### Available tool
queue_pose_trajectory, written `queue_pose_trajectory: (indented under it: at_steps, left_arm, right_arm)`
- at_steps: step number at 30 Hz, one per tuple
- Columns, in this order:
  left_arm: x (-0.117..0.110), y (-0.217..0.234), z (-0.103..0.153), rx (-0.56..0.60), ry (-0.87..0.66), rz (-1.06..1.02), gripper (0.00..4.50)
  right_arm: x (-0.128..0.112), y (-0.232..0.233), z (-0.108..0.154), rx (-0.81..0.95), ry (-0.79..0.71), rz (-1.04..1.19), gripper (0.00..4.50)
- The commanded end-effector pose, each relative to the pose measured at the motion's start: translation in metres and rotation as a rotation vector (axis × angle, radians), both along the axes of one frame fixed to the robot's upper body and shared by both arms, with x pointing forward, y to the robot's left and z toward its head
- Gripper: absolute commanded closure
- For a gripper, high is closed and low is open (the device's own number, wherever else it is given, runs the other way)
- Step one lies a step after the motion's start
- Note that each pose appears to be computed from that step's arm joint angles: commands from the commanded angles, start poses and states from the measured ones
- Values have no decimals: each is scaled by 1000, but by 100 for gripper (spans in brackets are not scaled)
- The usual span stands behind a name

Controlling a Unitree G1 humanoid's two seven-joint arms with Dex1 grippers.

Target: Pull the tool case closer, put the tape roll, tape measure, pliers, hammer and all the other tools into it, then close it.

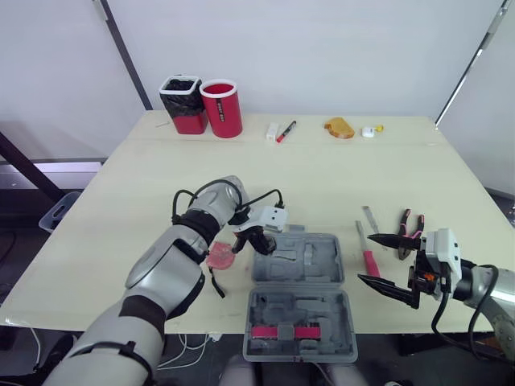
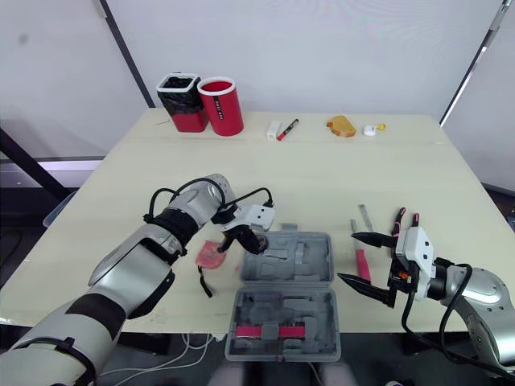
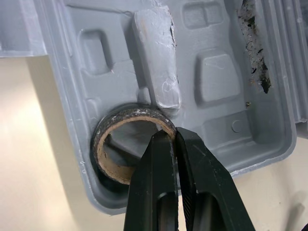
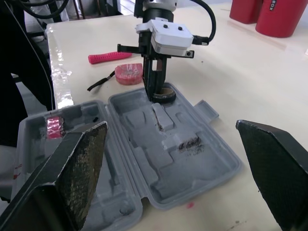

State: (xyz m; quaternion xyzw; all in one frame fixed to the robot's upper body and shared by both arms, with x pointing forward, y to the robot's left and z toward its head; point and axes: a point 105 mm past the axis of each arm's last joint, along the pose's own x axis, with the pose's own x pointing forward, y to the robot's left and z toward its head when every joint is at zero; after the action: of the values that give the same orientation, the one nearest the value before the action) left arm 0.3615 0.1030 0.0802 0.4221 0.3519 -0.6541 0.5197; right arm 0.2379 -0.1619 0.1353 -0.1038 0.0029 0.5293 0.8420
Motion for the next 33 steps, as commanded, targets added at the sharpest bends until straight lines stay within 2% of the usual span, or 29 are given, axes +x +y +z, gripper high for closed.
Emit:
queue_pose_trajectory:
  at_steps: [1, 3, 8, 12, 13, 15, 17, 20, 30, 33]
  left_arm:
    - [2, -5, 13, -30, -12, -23, 443]
    - [6, -6, 14, -31, -51, -24, 443]
    - [5, -6, 17, -37, -39, -19, 443]
    - [6, -4, 16, -25, -43, -12, 316]
    - [6, -4, 16, -24, -46, -12, 260]
    - [7, -3, 15, -20, -55, -10, 225]
    - [6, -1, 15, -10, -42, -14, 150]
    - [4, -1, 16, -6, -35, -24, 9]
    - [3, -6, 38, -42, -52, -51, 4]
    - [1, -8, 45, -122, -46, -40, 4]
  right_arm:
    - [-1, 4, 9, 6, -33, 6, 0]
    - [0, 4, 9, 6, -35, 3, 0]
    - [2, 3, 8, 3, -41, -5, 0]
    - [3, 2, 7, 1, -44, -10, 0]
    - [3, 1, 7, 0, -44, -10, 0]
    - [3, 1, 7, 0, -44, -11, 0]
    - [3, 1, 6, -2, -43, -13, 0]
    - [3, 0, 5, -3, -42, -16, 0]
    - [4, -1, 3, -2, -44, -23, 0]
    - [3, -2, 1, -1, -45, -28, 0]
